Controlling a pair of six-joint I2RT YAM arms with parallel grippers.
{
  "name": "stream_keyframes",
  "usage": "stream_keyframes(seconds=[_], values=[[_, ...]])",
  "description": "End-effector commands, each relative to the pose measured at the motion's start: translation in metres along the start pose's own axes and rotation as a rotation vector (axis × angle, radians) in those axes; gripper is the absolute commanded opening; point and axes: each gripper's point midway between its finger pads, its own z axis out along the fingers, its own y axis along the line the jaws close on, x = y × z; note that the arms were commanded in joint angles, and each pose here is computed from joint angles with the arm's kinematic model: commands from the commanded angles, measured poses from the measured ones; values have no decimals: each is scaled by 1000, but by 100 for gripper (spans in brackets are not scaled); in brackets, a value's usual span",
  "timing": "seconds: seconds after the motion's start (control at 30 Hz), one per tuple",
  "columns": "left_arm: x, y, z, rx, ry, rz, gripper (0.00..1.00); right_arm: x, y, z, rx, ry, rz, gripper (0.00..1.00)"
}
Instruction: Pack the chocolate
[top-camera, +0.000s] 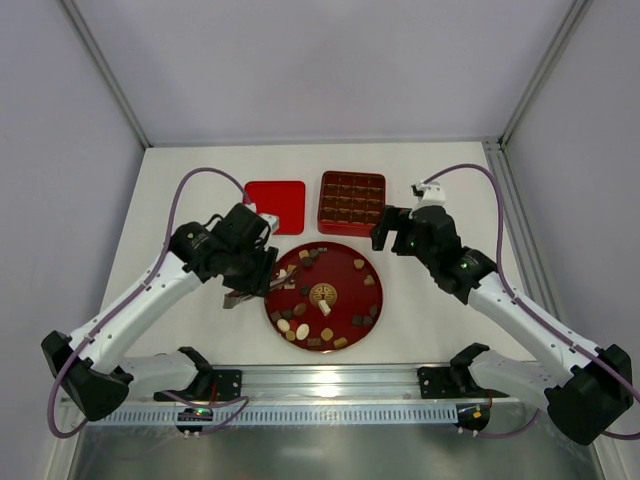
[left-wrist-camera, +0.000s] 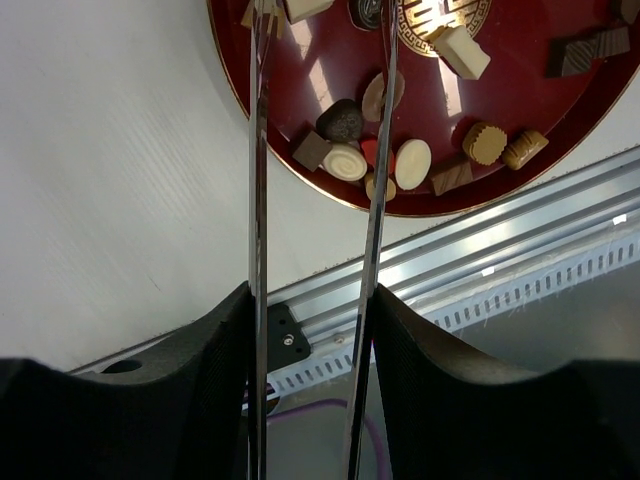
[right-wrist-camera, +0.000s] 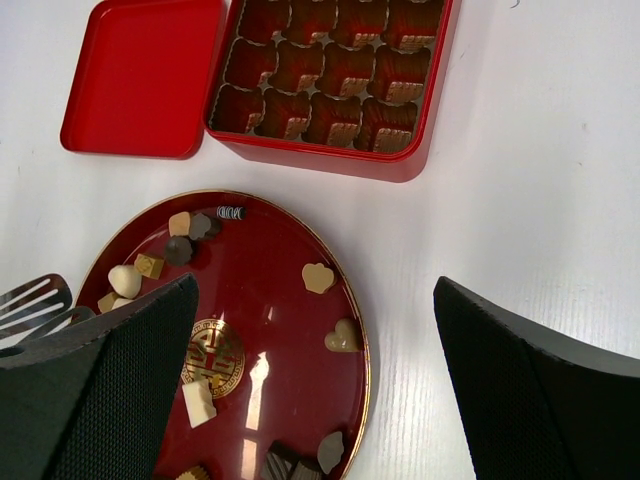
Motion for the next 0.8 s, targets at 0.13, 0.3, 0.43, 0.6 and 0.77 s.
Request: stream_keyframes(seconds=[0.13,0.3,0.43,0.6,0.77], values=[[4,-9,10,13,17,3,48,-4,1,-4,-13,-35,28,100],[3,-7,18,-12,20,1,48,-2,1,-3,-17,-36,30,100],[3,-7,25,-19,27,2,47,0,0,-2,-16,-30,30,100],[2,-7,30,-29,28,4,47,2,1,-1,-22,-30,34,100],[2,-4,33,-49,29,3,47,7,0,1,-20,-19,34,100]])
